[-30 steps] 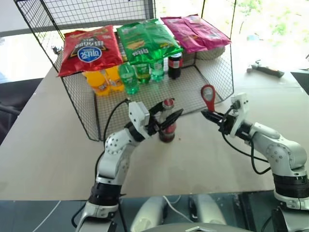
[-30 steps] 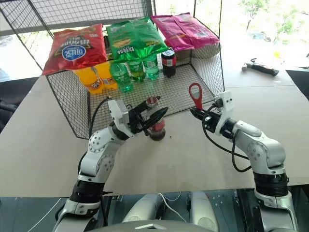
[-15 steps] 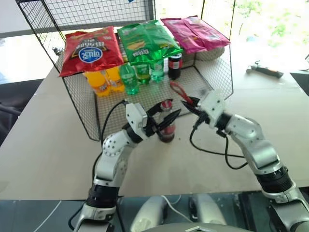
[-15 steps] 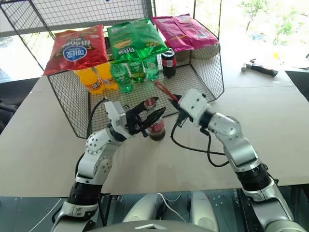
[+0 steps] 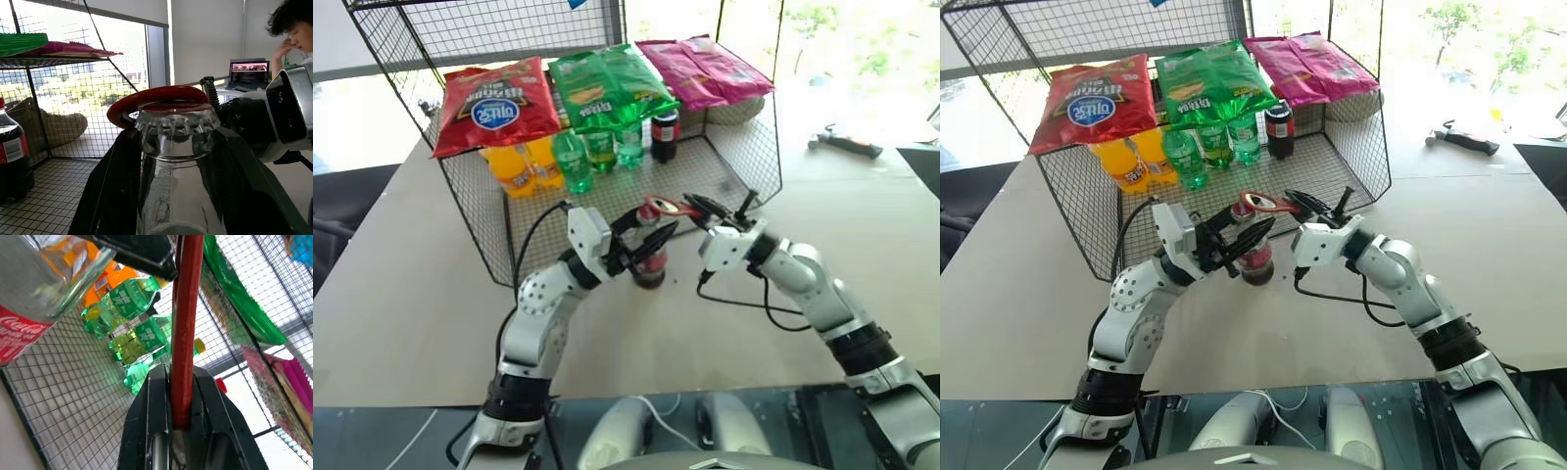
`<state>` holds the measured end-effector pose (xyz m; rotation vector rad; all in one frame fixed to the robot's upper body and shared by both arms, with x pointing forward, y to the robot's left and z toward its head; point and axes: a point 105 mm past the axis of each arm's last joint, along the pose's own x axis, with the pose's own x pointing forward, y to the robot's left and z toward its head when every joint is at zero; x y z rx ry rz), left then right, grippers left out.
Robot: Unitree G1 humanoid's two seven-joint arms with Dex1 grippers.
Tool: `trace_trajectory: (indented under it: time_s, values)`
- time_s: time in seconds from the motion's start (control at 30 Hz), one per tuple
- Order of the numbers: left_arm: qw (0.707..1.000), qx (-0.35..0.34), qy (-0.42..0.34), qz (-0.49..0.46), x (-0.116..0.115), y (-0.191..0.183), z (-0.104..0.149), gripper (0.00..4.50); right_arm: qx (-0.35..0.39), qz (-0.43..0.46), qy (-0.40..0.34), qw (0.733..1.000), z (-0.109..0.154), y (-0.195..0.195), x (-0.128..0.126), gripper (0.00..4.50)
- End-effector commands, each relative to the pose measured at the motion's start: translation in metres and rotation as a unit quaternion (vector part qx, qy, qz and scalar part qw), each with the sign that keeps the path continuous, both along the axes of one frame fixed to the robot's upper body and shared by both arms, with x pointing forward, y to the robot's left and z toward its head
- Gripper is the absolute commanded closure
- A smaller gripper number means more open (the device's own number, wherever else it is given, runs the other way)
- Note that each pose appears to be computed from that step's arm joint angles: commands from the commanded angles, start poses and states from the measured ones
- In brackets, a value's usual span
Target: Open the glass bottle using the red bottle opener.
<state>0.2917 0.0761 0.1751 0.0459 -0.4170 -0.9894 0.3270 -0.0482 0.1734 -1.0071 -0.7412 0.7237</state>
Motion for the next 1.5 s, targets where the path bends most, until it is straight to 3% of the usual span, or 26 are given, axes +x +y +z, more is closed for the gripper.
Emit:
trace_trajectory:
  time_s: [0.03, 0.53, 0.97, 1.17, 1.5]
  values:
    - [0.999, 0.025, 0.045, 0.000, 0.003, -0.001, -0.020, 2.99, -0.004, 0.044, -0.048, 0.998, 0.006, 0.018, -0.011, 4.50]
    - [0.997, 0.035, 0.063, 0.003, 0.005, -0.001, -0.027, 2.99, -0.087, 0.108, -0.053, 0.989, -0.028, 0.024, -0.022, 4.50]
    - [0.996, 0.041, 0.073, 0.002, 0.007, -0.004, -0.029, 2.99, -0.090, 0.136, -0.022, 0.986, -0.054, 0.049, -0.023, 4.50]
    - [0.996, 0.043, 0.076, 0.003, 0.008, -0.003, -0.030, 2.99, -0.103, 0.144, -0.055, 0.983, -0.053, 0.049, -0.024, 4.50]
    - [0.996, 0.046, 0.083, 0.002, 0.008, -0.003, -0.032, 2.99, -0.157, 0.152, -0.153, 0.964, -0.023, 0.037, -0.015, 4.50]
